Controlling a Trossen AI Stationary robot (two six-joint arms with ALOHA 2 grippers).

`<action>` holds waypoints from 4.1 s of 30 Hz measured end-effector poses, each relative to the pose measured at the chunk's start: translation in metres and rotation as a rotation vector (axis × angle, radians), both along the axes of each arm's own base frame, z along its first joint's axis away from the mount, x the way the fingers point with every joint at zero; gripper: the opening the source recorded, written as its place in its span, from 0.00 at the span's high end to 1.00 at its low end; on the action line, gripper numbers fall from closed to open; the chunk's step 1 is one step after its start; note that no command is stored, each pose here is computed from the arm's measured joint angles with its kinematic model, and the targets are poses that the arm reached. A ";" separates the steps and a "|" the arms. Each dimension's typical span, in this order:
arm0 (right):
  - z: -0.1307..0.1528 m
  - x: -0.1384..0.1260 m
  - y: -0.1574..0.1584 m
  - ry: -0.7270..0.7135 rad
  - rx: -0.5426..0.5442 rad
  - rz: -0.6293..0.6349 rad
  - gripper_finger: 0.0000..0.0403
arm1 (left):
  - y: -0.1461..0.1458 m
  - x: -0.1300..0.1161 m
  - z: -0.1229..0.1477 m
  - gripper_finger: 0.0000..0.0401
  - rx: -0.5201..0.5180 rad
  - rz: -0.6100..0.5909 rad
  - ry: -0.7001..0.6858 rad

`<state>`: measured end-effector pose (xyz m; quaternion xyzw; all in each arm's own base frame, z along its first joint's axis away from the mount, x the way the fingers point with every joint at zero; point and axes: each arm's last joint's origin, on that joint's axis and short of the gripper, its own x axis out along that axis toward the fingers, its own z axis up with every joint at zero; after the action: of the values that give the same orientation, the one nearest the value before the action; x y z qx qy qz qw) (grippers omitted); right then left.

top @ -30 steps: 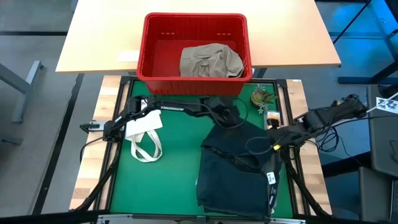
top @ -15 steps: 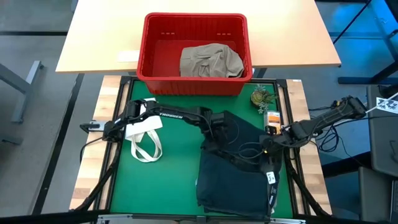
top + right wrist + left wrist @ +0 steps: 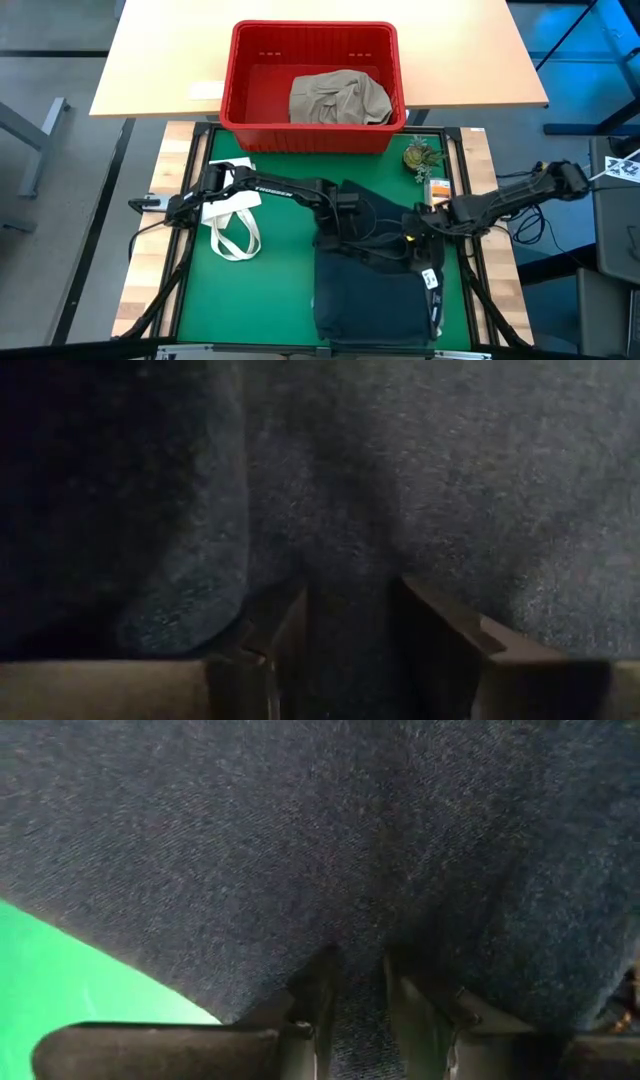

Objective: Fold Laundry from Bin
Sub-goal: Fold the dark blue jeans

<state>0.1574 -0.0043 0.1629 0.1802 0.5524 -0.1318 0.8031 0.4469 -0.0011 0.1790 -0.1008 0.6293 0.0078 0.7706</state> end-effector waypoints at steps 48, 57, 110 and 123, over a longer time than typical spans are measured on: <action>0.077 0.021 -0.021 -0.202 -0.037 0.136 0.62 | -0.020 -0.015 0.063 0.80 0.122 0.076 -0.165; 0.062 0.019 0.007 -0.165 0.055 0.276 0.62 | -0.042 -0.005 0.027 0.80 0.121 0.022 -0.092; 0.127 0.003 -0.038 0.088 -0.238 -0.002 0.62 | 0.023 0.004 0.090 0.80 0.311 -0.099 -0.301; 0.111 0.020 -0.042 0.199 -0.220 0.056 0.62 | 0.038 0.011 0.095 0.80 0.350 -0.099 -0.394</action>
<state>0.1770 -0.0462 0.2743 0.0617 0.6165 -0.1863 0.7625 0.4577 0.0370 0.2739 0.0651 0.4603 0.0590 0.8834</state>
